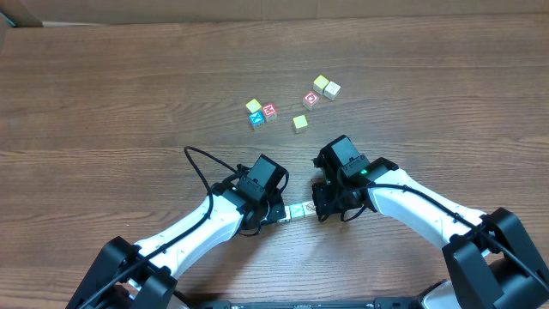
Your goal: Flip 3 blocks
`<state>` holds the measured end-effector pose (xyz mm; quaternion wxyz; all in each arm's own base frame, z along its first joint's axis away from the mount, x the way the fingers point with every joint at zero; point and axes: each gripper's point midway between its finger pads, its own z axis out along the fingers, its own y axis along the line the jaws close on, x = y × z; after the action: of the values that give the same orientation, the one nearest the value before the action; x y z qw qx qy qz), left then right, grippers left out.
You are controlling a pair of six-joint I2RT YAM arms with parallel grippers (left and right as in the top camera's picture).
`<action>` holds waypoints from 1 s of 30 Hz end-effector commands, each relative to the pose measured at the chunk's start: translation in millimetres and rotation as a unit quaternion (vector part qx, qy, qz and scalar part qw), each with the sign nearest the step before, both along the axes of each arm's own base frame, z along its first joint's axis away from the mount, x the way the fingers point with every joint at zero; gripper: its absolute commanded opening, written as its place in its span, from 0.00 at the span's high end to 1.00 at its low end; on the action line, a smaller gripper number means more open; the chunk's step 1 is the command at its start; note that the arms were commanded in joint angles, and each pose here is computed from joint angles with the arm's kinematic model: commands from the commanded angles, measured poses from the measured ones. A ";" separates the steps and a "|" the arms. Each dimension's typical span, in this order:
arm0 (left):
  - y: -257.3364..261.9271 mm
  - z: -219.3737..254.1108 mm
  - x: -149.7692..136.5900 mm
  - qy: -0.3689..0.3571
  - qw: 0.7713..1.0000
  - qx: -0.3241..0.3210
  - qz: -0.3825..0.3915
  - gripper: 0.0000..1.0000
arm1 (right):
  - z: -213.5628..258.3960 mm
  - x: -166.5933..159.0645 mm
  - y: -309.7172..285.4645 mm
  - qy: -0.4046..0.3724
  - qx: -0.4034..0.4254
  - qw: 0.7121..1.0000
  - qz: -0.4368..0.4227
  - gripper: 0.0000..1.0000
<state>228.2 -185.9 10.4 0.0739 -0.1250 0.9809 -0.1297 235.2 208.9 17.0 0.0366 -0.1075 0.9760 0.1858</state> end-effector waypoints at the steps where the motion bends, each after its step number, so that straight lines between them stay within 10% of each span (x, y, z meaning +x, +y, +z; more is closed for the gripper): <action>1: 1.8 0.7 5.1 0.000 1.000 0.001 0.028 0.96 | 3.0 -1.0 0.8 -0.005 0.004 1.000 0.002 0.96; 30: -2.7 1.0 0.7 0.032 0.994 -0.026 0.101 0.96 | 3.1 -0.3 1.1 -0.006 0.005 1.000 0.002 0.96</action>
<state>226.5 -186.6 10.2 0.0575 -0.2101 0.9663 -0.1373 235.2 208.9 17.0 0.0366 -0.1073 0.9760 0.1858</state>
